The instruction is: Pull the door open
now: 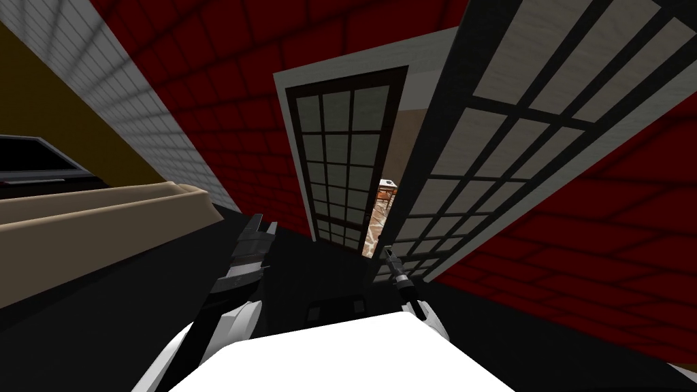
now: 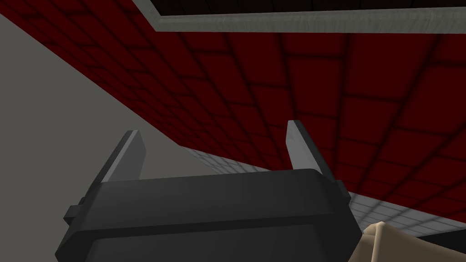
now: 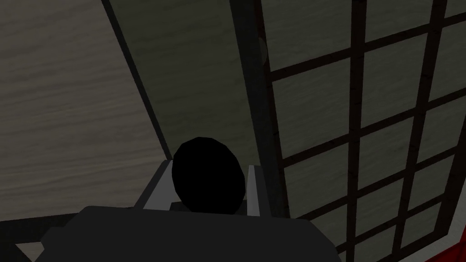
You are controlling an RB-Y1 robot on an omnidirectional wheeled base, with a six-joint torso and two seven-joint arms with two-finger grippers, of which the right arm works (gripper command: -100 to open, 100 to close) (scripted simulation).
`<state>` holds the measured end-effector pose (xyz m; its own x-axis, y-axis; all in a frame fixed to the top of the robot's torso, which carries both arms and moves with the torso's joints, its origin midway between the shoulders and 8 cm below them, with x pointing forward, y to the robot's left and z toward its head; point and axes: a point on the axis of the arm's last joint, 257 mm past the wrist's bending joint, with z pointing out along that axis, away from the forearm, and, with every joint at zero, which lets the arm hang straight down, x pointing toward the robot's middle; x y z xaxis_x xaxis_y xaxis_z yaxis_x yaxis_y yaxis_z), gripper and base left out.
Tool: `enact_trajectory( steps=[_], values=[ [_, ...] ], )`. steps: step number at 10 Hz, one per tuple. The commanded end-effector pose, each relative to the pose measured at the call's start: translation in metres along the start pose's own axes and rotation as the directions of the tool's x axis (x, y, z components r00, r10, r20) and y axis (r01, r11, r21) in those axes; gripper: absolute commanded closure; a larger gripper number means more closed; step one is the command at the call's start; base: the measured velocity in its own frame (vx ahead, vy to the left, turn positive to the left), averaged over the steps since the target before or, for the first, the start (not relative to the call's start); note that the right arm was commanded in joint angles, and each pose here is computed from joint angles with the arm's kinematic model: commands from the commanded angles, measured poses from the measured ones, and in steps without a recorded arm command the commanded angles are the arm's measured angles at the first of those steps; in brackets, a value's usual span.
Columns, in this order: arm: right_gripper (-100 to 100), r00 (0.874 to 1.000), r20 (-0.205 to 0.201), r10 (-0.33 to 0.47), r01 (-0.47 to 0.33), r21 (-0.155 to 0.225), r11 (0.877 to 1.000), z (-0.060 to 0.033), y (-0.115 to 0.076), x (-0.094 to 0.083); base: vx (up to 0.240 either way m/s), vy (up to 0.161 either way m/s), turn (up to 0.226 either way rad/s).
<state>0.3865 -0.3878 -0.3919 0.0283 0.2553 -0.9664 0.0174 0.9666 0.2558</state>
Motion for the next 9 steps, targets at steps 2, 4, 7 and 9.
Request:
enact_trajectory(
  steps=[2, 4, 7, 9],
  values=[
    [100, 0.995, 0.007, 0.095, -0.095, -0.001, 0.995, 0.0027, 0.0036, -0.0002, -0.050, -0.015, 0.045],
    [100, 0.990, 0.011, 0.139, -0.139, 0.000, 0.990, 0.0039, 0.0041, -0.0008, -0.043, -0.020, 0.042],
    [100, 0.976, 0.018, 0.219, -0.219, 0.001, 0.976, 0.0061, 0.0050, -0.0020, -0.040, -0.014, 0.034],
    [100, 0.956, 0.025, 0.293, -0.293, 0.001, 0.956, 0.0084, 0.0060, -0.0032, -0.039, -0.017, 0.044]
  ],
)
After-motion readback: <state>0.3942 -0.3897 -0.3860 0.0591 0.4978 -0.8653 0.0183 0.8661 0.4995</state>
